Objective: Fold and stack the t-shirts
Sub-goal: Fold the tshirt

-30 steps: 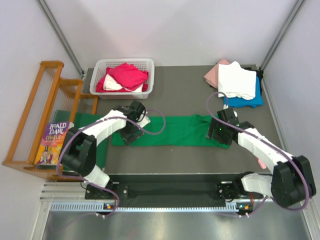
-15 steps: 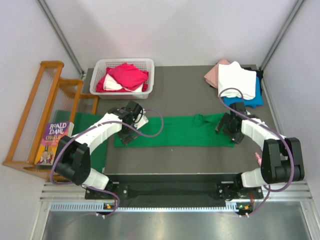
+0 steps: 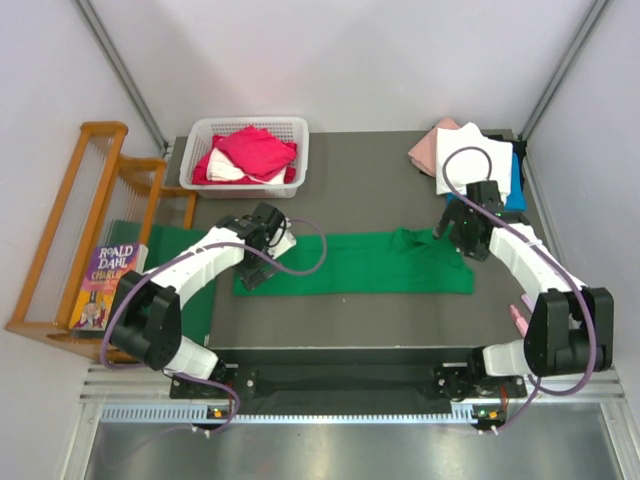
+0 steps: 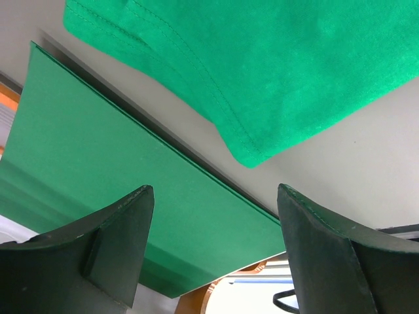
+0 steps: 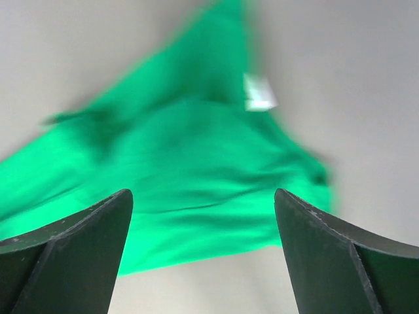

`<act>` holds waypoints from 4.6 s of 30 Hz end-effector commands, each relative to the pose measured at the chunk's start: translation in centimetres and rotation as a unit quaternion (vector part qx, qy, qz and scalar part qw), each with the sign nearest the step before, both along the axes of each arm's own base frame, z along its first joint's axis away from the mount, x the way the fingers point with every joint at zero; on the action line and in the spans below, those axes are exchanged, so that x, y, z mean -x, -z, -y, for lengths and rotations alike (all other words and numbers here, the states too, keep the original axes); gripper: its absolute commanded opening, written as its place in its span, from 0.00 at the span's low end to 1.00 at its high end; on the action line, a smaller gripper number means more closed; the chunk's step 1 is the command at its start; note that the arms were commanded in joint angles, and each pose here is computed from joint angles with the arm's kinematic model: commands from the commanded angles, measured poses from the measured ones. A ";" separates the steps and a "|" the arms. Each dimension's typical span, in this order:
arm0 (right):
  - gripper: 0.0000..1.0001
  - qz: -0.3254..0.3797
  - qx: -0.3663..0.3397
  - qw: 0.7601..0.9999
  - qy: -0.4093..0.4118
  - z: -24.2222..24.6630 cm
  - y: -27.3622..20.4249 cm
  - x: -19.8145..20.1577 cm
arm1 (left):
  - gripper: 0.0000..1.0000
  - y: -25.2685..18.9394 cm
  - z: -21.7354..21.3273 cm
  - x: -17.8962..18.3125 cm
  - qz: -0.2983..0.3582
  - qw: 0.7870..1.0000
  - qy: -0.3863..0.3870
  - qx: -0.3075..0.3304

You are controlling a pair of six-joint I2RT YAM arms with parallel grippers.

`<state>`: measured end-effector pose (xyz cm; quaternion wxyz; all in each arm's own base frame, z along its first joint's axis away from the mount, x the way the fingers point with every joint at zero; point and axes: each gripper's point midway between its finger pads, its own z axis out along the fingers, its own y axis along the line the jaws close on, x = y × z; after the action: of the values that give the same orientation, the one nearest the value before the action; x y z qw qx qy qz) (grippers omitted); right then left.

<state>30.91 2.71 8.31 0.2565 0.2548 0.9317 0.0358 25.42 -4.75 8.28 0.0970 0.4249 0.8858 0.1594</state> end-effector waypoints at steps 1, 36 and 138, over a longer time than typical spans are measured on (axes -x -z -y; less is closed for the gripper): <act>0.90 0.074 -0.094 0.988 -0.101 -6.6 -4.6 -1.9 | 0.81 -0.3 1.1 -1.8 0.028 0.999 -0.011 0.020; 0.96 -0.034 -0.031 0.997 -0.067 -5.5 4.7 -3.9 | 0.80 1.8 3.7 -3.9 -0.021 0.995 -0.058 0.072; 1.00 -0.017 0.023 0.999 -0.040 -5.1 -0.2 2.7 | 0.81 -0.3 5.7 -11.4 0.179 0.971 0.046 0.154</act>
<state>26.94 8.27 7.09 0.2268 0.1977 0.9532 0.0282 35.46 -10.35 7.85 0.2845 0.4207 0.8578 0.0793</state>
